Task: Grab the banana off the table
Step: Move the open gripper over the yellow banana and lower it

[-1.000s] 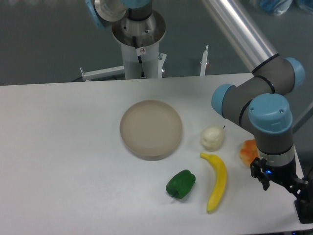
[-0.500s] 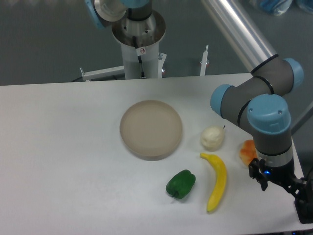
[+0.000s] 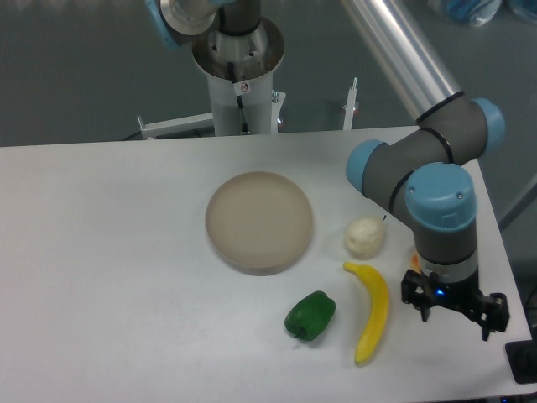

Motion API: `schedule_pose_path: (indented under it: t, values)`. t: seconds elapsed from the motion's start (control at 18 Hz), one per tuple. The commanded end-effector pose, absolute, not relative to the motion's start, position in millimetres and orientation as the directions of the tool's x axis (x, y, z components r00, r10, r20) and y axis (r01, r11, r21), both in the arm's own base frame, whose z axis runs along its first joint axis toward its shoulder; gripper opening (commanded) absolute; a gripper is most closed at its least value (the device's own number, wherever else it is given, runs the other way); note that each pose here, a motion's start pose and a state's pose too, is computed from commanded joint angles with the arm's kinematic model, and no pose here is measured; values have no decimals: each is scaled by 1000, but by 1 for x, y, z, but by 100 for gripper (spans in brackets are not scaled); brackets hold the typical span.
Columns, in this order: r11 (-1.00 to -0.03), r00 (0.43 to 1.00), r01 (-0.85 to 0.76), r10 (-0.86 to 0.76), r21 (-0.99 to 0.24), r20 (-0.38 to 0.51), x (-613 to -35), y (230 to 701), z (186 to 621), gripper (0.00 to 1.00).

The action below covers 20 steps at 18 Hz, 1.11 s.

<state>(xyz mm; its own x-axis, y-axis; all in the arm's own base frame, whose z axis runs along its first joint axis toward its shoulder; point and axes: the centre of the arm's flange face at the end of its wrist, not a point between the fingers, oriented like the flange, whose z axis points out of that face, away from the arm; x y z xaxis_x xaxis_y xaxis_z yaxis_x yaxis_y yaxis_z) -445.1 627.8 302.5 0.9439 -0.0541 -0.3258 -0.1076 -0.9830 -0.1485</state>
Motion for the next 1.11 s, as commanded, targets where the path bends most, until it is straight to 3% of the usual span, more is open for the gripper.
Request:
schedule_pose_path:
  t: [0.39, 1.11]
  values:
    - [-971, 993, 31, 57, -236, -105, -461, 608, 273, 100]
    - [-983, 998, 28, 39, -181, -58, -441, 586, 212, 100]
